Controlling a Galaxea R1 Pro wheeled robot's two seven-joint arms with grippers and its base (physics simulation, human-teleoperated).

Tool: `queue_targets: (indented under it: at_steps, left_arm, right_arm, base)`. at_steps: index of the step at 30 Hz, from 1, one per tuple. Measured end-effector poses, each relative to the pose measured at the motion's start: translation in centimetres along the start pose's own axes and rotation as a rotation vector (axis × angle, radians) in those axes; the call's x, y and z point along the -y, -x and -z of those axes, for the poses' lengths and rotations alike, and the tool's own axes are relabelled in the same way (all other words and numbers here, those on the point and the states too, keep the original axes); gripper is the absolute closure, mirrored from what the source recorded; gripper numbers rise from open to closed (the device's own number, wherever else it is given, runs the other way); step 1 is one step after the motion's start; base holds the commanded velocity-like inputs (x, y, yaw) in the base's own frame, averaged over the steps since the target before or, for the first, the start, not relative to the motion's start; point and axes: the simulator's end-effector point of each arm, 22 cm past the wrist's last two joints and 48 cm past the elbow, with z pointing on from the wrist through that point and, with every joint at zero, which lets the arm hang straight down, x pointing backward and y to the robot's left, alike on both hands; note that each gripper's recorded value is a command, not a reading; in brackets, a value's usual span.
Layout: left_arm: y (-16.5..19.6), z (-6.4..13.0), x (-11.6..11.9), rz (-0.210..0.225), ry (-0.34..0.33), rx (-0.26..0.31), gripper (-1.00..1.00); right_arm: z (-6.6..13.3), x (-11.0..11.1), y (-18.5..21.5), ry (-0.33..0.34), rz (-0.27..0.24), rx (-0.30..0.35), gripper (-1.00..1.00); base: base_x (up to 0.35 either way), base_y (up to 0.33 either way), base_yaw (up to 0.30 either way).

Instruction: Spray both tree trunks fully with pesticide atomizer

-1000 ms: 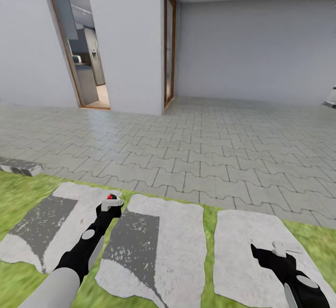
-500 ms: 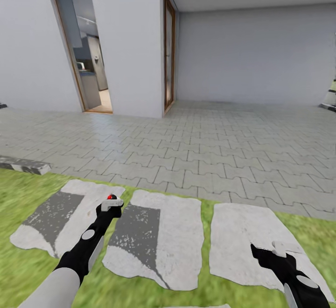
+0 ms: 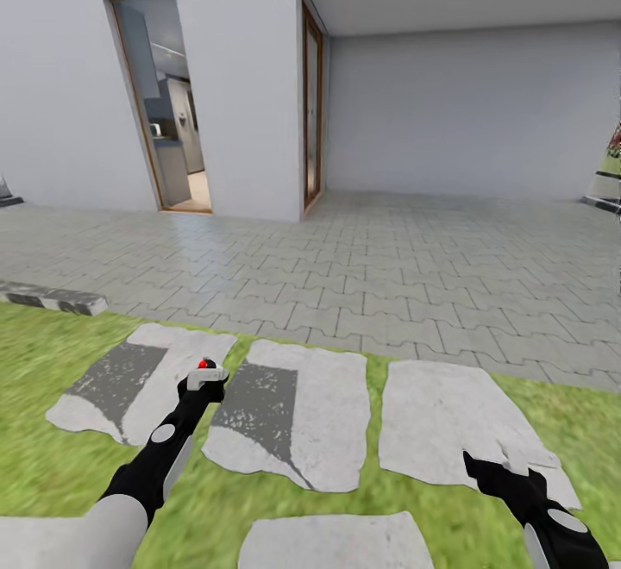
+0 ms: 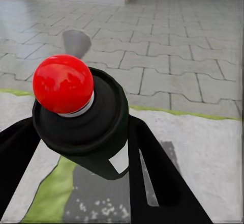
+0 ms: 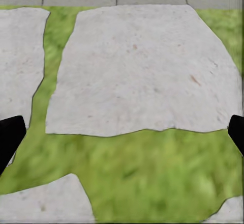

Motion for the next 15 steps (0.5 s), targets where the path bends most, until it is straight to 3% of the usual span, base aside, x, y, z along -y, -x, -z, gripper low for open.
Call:
queue_targets:
  at_steps: [10, 15]
  left_arm:
    - [0.38, 0.06, 0.01, 0.0, 0.0, 0.006, 1.0]
    - [0.45, 0.08, -0.01, 0.0, 0.0, 0.007, 1.0]
  right_arm:
    - [0.12, 0.02, 0.23, 0.0, -0.001, 0.005, -1.0]
    - [0.14, 0.01, 0.28, 0.0, -0.001, 0.007, -1.0]
  base:
    - [-0.335, 0.0, 0.004]
    - [-0.335, 0.0, 0.177]
